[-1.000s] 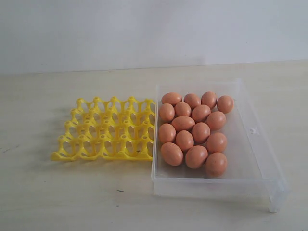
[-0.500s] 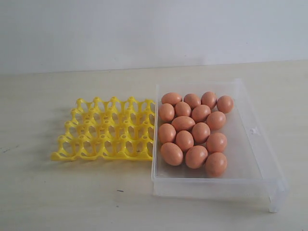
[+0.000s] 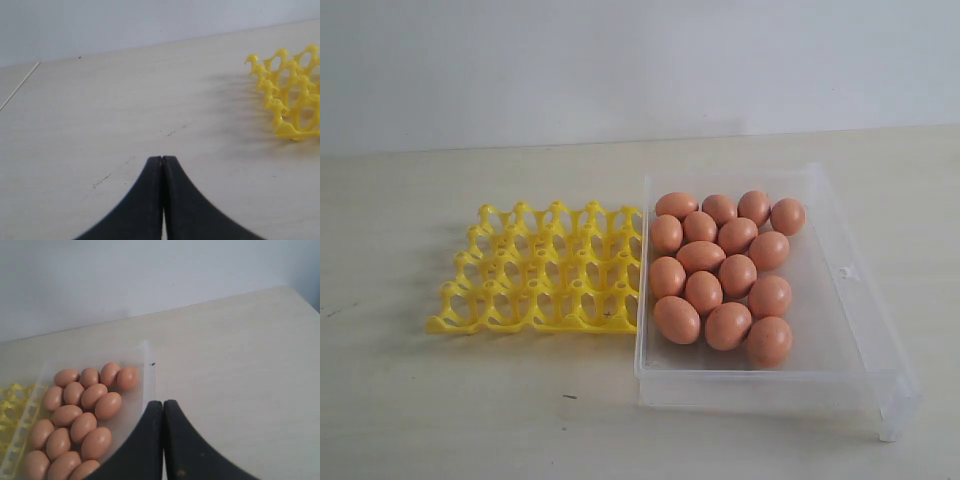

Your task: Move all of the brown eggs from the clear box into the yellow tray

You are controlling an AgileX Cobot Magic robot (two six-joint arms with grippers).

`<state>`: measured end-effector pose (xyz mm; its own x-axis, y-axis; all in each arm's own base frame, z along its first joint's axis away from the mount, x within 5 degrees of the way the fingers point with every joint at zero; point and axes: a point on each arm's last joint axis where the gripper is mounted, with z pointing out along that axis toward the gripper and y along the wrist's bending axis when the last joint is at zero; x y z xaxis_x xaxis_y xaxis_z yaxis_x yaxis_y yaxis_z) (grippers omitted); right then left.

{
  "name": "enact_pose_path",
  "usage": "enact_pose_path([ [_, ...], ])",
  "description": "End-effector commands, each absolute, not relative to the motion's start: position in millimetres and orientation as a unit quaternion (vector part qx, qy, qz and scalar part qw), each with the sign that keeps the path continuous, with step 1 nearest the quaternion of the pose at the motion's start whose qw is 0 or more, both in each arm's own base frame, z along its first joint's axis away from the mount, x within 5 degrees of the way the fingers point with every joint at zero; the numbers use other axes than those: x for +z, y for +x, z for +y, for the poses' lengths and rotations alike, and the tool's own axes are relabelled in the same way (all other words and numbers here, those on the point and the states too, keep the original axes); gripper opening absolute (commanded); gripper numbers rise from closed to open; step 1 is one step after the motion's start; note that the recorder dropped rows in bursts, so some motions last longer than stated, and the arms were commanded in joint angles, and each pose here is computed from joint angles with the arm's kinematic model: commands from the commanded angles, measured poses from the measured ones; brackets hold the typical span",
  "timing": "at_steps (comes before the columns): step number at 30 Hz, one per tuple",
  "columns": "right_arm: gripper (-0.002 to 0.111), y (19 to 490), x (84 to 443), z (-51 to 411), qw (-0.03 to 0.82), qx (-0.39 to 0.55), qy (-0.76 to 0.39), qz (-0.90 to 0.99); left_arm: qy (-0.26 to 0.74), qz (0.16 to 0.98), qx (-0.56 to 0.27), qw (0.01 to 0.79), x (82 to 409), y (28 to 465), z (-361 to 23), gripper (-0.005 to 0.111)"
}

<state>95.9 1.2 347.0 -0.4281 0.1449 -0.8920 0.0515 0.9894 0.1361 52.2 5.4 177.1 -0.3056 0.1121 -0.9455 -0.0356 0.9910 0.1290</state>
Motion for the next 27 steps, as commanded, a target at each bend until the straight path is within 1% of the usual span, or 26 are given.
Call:
enact_pose_path([
  [1, 0.0, 97, 347, 3, 0.524, 0.032, 0.022, 0.851, 0.024, 0.802, 0.059, 0.594, 179, 52, 5, 0.0],
  [5, 0.0, 101, 337, 0, 0.476, -0.006, -0.01, 0.879, 0.024, 0.802, 0.059, 0.594, 179, 52, 5, 0.0],
  [7, 0.003, 106, 332, 0, 0.446, -0.008, -0.01, 0.895, 0.024, 0.802, 0.059, 0.594, 179, 52, 5, 0.0],
  [9, 0.012, 113, 331, 3, 0.401, 0.007, -0.005, 0.916, 0.024, 0.802, 0.059, 0.594, 179, 52, 5, 0.0],
  [12, 0.032, 128, 333, 14, 0.323, 0.062, -0.016, 0.944, 0.024, 0.802, 0.059, 0.594, 179, 52, 5, 0.0],
  [14, 0.045, 143, 335, 22, 0.28, 0.082, -0.031, 0.956, 0.024, 0.802, 0.059, 0.594, 179, 52, 5, 0.0],
  [15, 0.048, 150, 336, 26, 0.268, 0.086, -0.041, 0.959, 0.024, 0.802, 0.059, 0.594, 179, 52, 5, 0.0],
  [16, 0.049, 166, 337, 39, 0.246, 0.094, -0.071, 0.962, 0.024, 0.802, 0.059, 0.594, 179, 52, 5, 0.0],
  [17, 0.049, 173, 338, 47, 0.24, 0.099, -0.083, 0.962, 0.024, 0.802, 0.059, 0.594, 179, 52, 5, 0.0],
  [18, 0.049, 188, 336, 66, 0.219, 0.107, -0.108, 0.964, 0.024, 0.802, 0.059, 0.594, 179, 52, 5, 0.0],
  [19, 0.048, 196, 333, 75, 0.207, 0.103, -0.118, 0.966, 0.024, 0.802, 0.059, 0.594, 179, 52, 5, 0.0],
  [20, 0.046, 208, 327, 96, 0.188, 0.087, -0.147, 0.967, 0.024, 0.802, 0.059, 0.594, 179, 52, 5, 0.0],
  [21, 0.045, 213, 324, 105, 0.183, 0.076, -0.16, 0.967, 0.024, 0.802, 0.059, 0.594, 179, 52, 5, 0.0],
  [22, 0.043, 223, 316, 124, 0.175, 0.043, -0.187, 0.966, 0.024, 0.802, 0.059, 0.594, 179, 52, 5, 0.0],
  [24, 0.042, 235, 306, 150, 0.178, 0.006, -0.214, 0.96, 0.024, 0.802, 0.059, 0.594, 179, 52, 5, 0.0],
  [26, 0.042, 249, 289, 168, 0.177, -0.001, -0.217, 0.96, 0.024, 0.802, 0.059, 0.594, 179, 52, 5, 0.0],
  [27, 0.042, 254, 279, 176, 0.172, 0.015, -0.215, 0.961, 0.024, 0.802, 0.059, 0.594, 179, 52, 5, 0.0],
])
